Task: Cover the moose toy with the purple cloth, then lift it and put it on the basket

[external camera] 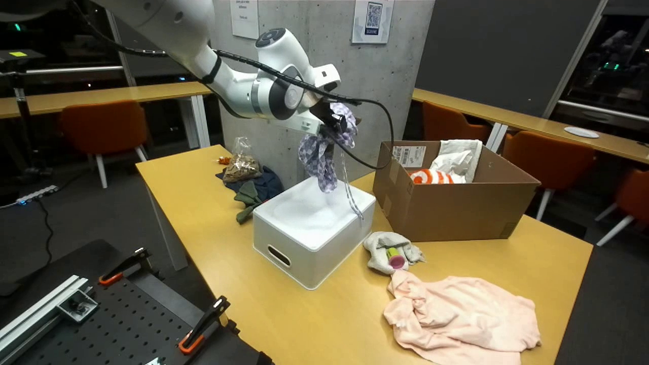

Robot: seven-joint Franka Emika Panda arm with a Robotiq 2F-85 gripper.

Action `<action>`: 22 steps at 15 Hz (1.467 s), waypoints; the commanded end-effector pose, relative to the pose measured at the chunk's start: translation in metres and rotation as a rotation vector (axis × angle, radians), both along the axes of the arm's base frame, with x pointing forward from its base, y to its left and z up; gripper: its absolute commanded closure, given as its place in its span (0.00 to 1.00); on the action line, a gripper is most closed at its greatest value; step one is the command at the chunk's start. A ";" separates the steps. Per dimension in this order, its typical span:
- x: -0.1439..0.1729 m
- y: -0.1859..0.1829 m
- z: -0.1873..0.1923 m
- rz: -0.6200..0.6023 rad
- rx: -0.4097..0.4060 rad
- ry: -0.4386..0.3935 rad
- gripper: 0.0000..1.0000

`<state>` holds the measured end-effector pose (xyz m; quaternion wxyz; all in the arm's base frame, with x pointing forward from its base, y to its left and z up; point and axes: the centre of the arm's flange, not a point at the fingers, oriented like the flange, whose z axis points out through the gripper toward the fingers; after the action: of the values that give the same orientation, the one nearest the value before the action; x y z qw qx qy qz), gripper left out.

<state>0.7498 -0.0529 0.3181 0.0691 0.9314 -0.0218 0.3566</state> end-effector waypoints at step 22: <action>-0.155 -0.029 0.126 0.044 0.068 0.023 0.94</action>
<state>0.5718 -0.0695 0.4649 0.0499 0.9347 -0.0246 0.3512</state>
